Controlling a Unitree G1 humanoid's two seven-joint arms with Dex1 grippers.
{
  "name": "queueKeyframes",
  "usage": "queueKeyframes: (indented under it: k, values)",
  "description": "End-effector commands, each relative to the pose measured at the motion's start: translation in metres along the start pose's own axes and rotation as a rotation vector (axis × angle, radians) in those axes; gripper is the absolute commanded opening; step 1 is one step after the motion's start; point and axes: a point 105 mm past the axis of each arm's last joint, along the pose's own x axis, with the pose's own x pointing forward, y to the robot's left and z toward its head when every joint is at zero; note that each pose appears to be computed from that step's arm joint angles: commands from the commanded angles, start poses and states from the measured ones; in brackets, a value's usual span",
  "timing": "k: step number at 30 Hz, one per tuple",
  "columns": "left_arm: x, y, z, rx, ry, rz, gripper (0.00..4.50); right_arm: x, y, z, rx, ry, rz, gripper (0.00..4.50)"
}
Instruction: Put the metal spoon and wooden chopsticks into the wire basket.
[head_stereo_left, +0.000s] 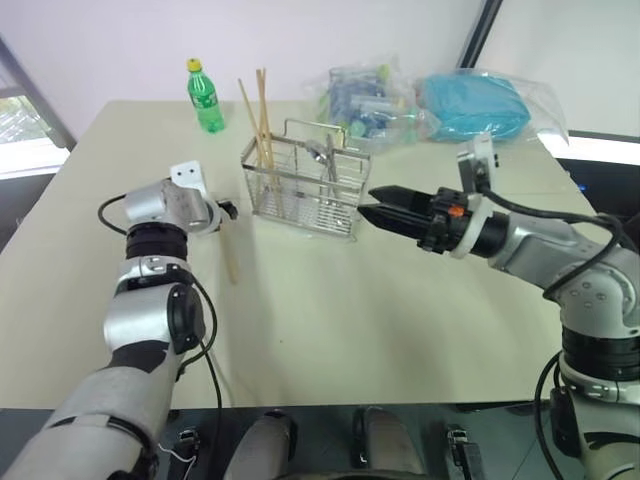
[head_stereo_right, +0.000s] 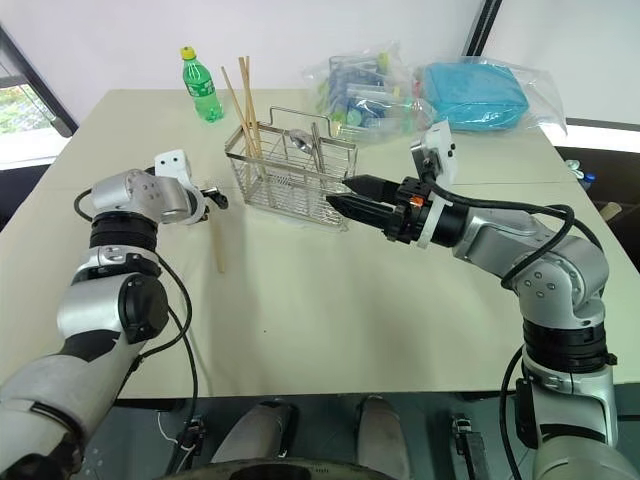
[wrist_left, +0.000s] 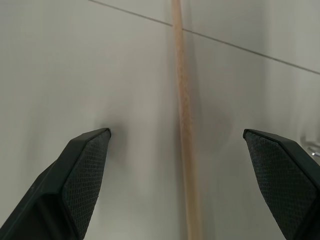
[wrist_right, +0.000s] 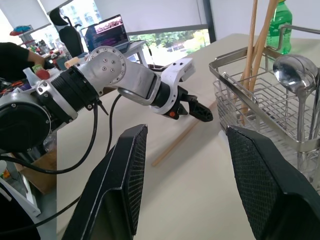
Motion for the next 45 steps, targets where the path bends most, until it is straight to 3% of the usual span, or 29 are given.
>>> queueKeyframes:
  k: [1, 8, 9, 12, 15, 20, 22, 24, 28, 31, 34, 44, 45]
  values:
    - [0.004, -0.014, -0.005, 0.001, 0.018, -0.055, 3.70, -0.002, 0.006, 0.012, -0.032, -0.048, 0.008, 2.58]
    - [0.003, -0.012, 0.011, -0.030, -0.038, -0.035, 0.24, -0.004, 0.005, 0.012, -0.035, -0.054, -0.004, 2.58]
    - [0.002, -0.008, 0.017, -0.035, -0.071, -0.018, 0.08, -0.004, 0.005, 0.012, -0.036, -0.055, -0.004, 2.58]
    - [-0.011, 0.005, 0.060, -0.013, -0.310, 0.043, 0.08, -0.005, 0.005, 0.014, -0.039, -0.056, -0.004, 2.58]
    - [-0.047, 0.023, 0.119, -0.055, -0.641, 0.091, 0.08, -0.005, 0.004, 0.015, -0.040, -0.057, -0.006, 2.58]
    - [-0.093, 0.026, 0.166, -0.128, -0.939, 0.043, 0.08, -0.006, 0.003, 0.015, -0.042, -0.049, -0.005, 2.58]
    - [-0.140, 0.010, 0.196, -0.217, -1.135, -0.143, 0.08, -0.007, 0.003, 0.016, -0.039, -0.046, -0.004, 2.58]
    - [-0.174, -0.008, 0.212, -0.298, -1.230, -0.341, 0.08, -0.007, 0.004, 0.016, -0.039, -0.044, -0.002, 2.58]
    - [-0.196, -0.043, 0.215, -0.348, -1.217, -0.605, 0.08, -0.006, 0.004, 0.017, -0.041, -0.041, 0.001, 2.58]
    - [-0.199, -0.075, 0.200, -0.212, -1.211, -0.710, 0.08, -0.007, 0.004, 0.017, -0.042, -0.042, -0.001, 2.58]
    - [-0.188, -0.095, 0.182, -0.085, -1.190, -0.734, 0.08, -0.007, 0.004, 0.016, -0.043, -0.044, -0.008, 2.58]
    - [-0.157, -0.119, 0.135, 0.196, -1.176, -0.711, 0.08, -0.013, 0.002, 0.018, -0.039, -0.059, -0.039, 2.58]
    - [-0.154, -0.120, 0.131, 0.199, -1.171, -0.716, 0.38, -0.013, 0.003, 0.018, -0.038, -0.060, -0.039, 2.58]
